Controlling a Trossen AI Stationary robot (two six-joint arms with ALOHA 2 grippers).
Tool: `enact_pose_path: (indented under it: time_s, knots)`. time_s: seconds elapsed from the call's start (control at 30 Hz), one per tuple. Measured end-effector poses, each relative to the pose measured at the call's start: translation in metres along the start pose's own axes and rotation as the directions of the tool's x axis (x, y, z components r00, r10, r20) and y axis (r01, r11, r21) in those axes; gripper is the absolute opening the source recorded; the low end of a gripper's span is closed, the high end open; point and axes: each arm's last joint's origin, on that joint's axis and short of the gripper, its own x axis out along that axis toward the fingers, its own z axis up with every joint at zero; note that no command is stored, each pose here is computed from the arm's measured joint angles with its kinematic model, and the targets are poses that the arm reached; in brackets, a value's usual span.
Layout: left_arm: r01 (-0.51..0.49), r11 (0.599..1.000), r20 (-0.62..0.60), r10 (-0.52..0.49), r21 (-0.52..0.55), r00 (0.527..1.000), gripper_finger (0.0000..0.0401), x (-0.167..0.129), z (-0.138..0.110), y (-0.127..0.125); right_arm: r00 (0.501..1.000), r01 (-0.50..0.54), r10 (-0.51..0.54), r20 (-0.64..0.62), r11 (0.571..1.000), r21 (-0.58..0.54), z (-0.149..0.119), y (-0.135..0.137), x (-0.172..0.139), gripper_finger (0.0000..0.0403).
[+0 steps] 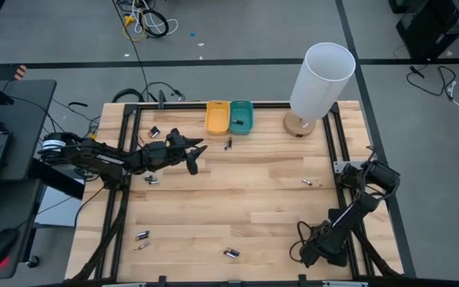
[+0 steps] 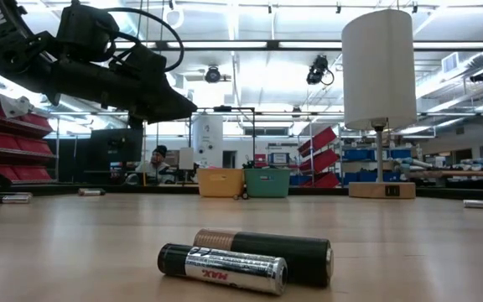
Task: Sort batteries
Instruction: Put the black battery into the green bin
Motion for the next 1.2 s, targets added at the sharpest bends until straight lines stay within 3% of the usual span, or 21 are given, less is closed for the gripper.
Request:
enact_pose_path:
  time_s: [0.27, 0.67, 0.87, 1.2]
  knots:
    - [0.000, 1.000, -0.001, 0.000, 0.000, 1.000, 0.0165, 0.000, 0.000, 0.000, 0.999, -0.047, 0.048, -0.022, 0.998, 0.037, 0.003, 0.001, -0.002, 0.0397]
    - [0.000, 1.000, -0.002, 0.000, 0.000, 1.000, 0.0165, 0.000, 0.000, 0.000, 0.995, -0.080, 0.075, 0.069, 0.994, 0.080, 0.009, 0.007, -0.003, 0.0400]
    - [0.000, 1.000, -0.002, 0.000, 0.000, 1.000, 0.0165, 0.000, 0.000, 0.000, 0.999, -0.010, 0.009, 0.052, 1.000, 0.013, -0.002, 0.007, 0.004, 0.0400]
    - [0.000, 1.000, -0.002, 0.000, 0.000, 1.000, 0.0165, 0.000, 0.000, 0.000, 0.996, -0.008, 0.013, 0.085, 0.998, -0.057, -0.011, 0.017, 0.013, 0.0399]
